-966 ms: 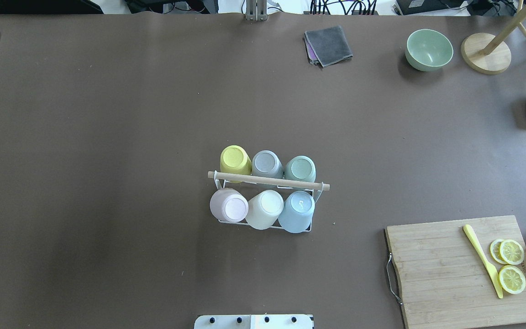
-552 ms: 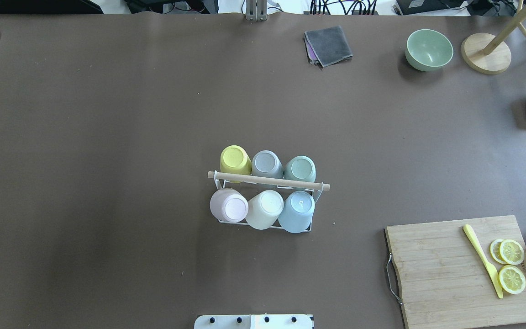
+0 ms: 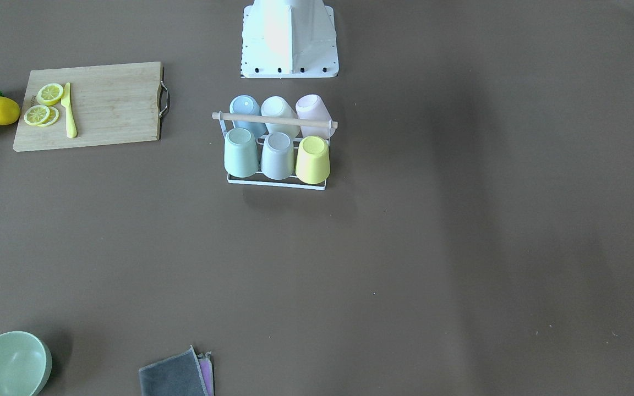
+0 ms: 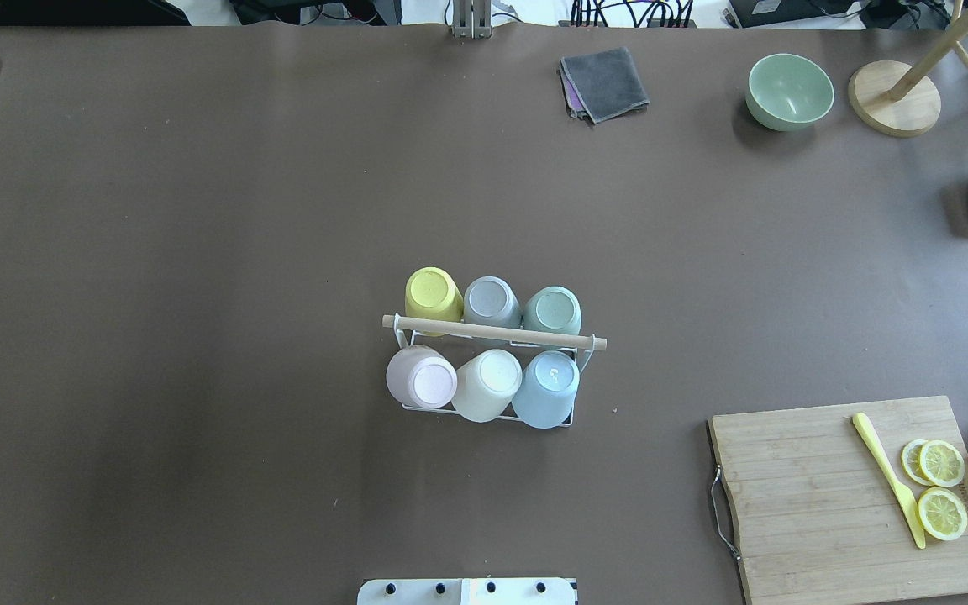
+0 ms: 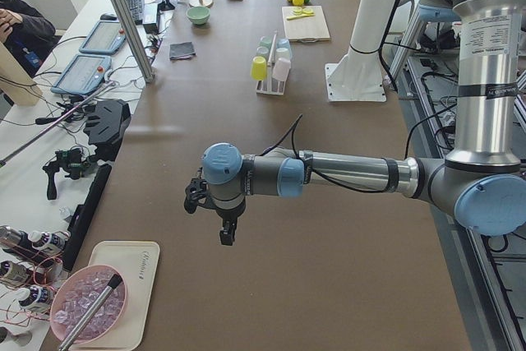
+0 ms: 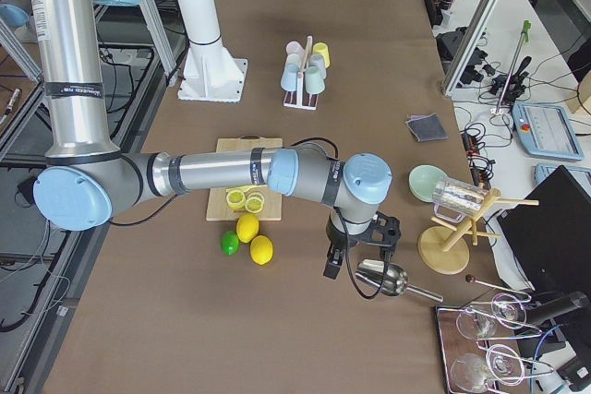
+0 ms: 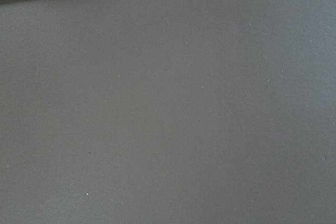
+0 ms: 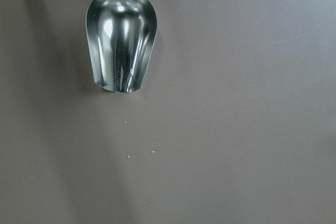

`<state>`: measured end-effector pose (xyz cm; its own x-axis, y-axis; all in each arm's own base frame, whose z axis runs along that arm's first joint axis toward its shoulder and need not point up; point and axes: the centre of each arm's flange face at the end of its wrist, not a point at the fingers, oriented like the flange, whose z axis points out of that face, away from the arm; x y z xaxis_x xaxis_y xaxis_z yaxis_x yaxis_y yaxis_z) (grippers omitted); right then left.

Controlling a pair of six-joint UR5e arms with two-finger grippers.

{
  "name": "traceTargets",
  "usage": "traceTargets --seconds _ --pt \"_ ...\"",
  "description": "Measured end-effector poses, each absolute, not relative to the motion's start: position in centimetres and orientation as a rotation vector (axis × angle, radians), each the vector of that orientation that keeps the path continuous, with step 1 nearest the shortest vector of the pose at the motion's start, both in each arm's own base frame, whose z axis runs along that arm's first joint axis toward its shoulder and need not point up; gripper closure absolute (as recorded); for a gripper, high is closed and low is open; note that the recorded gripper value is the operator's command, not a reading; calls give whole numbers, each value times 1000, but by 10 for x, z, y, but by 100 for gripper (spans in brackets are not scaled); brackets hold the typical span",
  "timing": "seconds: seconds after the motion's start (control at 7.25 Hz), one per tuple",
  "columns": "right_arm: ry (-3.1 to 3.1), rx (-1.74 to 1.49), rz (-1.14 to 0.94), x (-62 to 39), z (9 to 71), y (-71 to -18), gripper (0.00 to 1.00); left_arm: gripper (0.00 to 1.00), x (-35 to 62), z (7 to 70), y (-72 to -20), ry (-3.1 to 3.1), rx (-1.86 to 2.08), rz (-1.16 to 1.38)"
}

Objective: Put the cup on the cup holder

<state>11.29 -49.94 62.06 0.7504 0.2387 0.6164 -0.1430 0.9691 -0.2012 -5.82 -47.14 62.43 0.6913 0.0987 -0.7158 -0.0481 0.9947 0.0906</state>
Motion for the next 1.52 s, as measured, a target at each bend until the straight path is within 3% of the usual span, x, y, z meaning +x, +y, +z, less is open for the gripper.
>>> traceTargets --seconds 0.83,1.52 --pt "-671 19 38 114 633 -489 0 2 -58 626 -469 804 64 81" --pt "-665 36 15 111 634 -491 0 1 -58 628 -469 804 61 80"
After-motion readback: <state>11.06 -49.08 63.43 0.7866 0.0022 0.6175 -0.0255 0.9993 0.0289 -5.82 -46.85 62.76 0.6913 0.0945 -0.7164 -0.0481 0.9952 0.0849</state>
